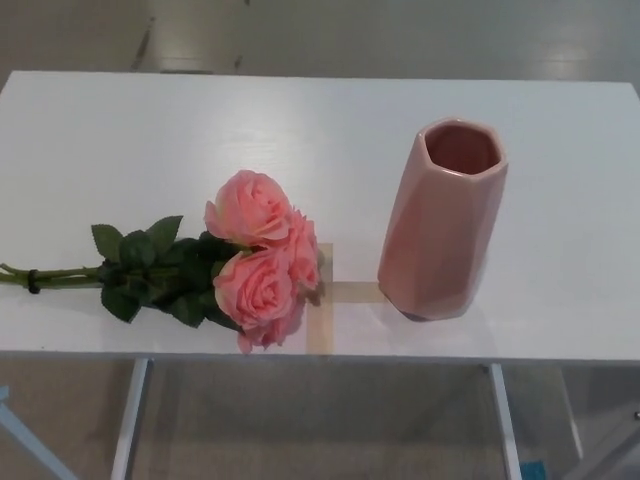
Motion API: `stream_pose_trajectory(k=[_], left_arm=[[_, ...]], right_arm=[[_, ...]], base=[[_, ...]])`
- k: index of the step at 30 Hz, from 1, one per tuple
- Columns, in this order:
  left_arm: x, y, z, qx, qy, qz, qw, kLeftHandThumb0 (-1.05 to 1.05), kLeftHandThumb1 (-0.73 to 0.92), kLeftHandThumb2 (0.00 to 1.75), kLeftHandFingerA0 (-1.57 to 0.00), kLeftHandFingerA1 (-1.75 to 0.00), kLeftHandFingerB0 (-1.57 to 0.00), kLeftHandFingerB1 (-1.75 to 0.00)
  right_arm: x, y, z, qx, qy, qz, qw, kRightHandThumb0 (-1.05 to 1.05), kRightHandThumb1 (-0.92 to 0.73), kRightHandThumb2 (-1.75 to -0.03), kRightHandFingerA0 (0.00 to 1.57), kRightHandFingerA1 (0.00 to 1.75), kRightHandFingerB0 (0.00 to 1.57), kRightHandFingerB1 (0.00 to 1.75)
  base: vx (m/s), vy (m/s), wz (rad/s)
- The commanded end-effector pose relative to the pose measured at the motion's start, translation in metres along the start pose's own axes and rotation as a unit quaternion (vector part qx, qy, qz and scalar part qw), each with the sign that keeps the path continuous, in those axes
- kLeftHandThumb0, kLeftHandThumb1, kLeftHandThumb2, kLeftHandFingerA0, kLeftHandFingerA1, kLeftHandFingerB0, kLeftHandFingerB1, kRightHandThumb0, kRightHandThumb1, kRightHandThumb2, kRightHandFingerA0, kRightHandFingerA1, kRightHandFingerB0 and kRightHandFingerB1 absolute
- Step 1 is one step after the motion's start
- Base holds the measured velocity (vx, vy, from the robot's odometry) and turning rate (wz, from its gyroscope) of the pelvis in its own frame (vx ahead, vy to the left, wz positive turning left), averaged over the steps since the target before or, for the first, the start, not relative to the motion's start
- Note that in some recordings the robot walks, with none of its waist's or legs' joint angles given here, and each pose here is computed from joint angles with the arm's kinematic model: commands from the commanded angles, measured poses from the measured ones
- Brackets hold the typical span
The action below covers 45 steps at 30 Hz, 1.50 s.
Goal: Use the left hand to pick up the rose and then lift and insert it into the pink vase.
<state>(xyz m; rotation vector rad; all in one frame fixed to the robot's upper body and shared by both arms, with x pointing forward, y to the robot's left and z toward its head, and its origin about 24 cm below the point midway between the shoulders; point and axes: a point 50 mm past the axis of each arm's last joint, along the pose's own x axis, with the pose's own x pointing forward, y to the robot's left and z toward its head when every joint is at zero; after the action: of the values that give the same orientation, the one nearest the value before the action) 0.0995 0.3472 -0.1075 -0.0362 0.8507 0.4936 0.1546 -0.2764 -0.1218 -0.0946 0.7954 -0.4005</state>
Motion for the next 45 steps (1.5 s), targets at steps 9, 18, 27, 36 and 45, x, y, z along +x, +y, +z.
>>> stream_pose_trajectory(k=[9, 18, 27, 36, 45], left_arm=[[-0.002, 0.004, 0.002, 0.014, -0.019, -0.017, 1.000, -0.34, 0.49, 0.55, -0.66, -0.46, -0.32, -0.32], [-0.026, 0.018, 0.034, 0.138, -0.150, -0.117, 0.972, -0.28, 0.31, 0.86, -0.01, -0.49, 0.00, -0.46], [-0.067, 0.035, 0.046, 0.160, -0.231, -0.145, 0.949, -0.51, 0.36, 0.69, -0.06, -0.26, -0.07, -0.25], [-0.152, 0.044, 0.108, 0.230, -0.385, -0.208, 0.869, -0.60, 0.38, 0.72, 0.00, -0.13, 0.00, -0.06], [-0.199, 0.029, 0.144, 0.266, -0.491, -0.197, 0.806, -0.63, 0.39, 0.75, 0.00, -0.17, 0.00, -0.08]], right_arm=[[-0.001, -0.001, 0.000, 0.013, -0.015, -0.011, 1.000, -0.23, -0.66, -0.59, 0.60, 0.50, 0.57, 0.47], [0.000, 0.003, 0.003, 0.008, -0.017, -0.011, 1.000, -0.23, -0.66, -0.59, 0.60, 0.50, 0.58, 0.48], [0.000, 0.002, 0.002, -0.001, -0.017, -0.012, 1.000, -0.22, -0.66, -0.59, 0.61, 0.50, 0.58, 0.48], [0.001, 0.001, 0.004, -0.002, -0.020, -0.007, 1.000, -0.22, -0.66, -0.59, 0.61, 0.50, 0.58, 0.48], [0.001, 0.003, 0.003, -0.001, -0.017, -0.007, 1.000, -0.22, -0.66, -0.59, 0.61, 0.50, 0.58, 0.48]], base=[[0.00, 0.000, 0.00], [0.00, 0.000, 0.00], [0.00, 0.000, 0.00], [0.00, 0.000, 0.00], [0.00, 0.000, 0.00]])
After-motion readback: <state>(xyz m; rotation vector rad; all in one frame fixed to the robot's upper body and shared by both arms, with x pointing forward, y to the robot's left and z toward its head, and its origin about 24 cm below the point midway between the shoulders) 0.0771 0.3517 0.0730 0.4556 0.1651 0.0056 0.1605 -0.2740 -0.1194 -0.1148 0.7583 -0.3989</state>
